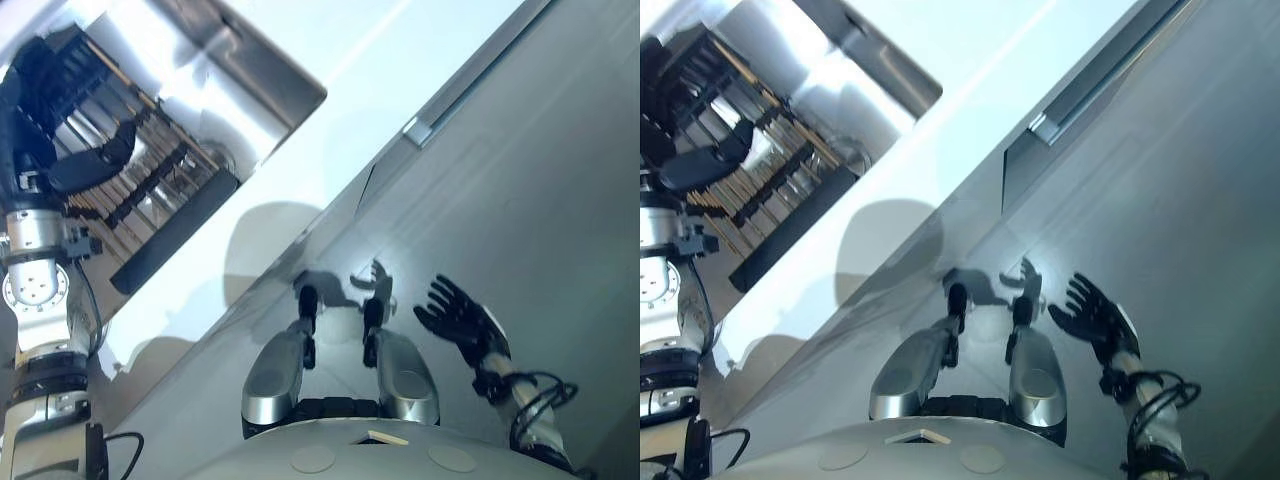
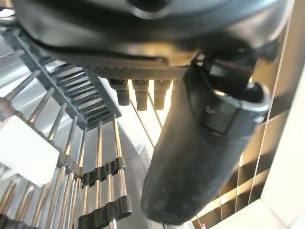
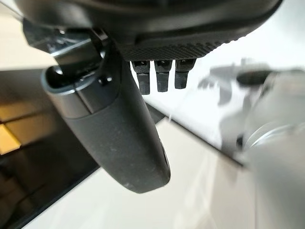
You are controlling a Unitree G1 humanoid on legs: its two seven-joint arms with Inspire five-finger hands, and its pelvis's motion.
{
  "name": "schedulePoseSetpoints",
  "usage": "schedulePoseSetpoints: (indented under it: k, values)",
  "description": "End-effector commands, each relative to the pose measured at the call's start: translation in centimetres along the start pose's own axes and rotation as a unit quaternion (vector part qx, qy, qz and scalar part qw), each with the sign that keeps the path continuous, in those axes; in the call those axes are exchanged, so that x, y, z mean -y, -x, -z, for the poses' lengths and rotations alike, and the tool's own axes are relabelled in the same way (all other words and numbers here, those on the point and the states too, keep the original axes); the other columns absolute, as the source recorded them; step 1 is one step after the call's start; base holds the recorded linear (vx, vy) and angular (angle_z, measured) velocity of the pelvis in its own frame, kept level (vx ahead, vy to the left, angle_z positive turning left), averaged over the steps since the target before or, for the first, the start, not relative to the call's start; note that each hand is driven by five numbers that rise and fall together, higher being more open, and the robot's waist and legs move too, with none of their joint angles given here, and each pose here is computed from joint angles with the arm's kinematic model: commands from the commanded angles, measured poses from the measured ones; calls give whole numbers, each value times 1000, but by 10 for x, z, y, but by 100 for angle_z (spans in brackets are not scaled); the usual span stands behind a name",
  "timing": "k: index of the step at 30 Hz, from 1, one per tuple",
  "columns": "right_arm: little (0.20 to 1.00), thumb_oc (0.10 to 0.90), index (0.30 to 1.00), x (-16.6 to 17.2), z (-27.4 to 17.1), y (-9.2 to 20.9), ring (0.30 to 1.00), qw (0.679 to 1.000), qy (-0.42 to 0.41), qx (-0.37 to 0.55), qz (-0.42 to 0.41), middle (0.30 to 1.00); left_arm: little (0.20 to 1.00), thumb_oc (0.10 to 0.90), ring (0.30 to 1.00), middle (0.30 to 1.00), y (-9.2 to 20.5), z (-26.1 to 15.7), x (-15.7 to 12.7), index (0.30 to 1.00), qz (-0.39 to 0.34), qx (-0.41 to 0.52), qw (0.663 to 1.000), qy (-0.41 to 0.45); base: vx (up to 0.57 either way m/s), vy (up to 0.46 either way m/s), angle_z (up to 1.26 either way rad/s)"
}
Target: Pick up plates and place into dishwasher.
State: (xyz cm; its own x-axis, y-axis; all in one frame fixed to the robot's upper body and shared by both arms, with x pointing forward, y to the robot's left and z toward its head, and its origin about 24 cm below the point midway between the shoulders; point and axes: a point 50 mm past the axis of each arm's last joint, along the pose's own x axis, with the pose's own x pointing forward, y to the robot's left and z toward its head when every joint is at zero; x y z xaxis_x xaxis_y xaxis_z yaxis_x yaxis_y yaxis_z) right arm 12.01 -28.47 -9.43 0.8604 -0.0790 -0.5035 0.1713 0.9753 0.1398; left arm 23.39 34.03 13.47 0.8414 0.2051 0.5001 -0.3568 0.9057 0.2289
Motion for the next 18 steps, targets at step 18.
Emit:
schedulePoseSetpoints:
  k: [18]
  values:
    - [900,800,900,16,42,9,900,972,165,-150,80,900,900,800,900,900,65,72,37,900,-63,-190,968,151,-32,-10,9]
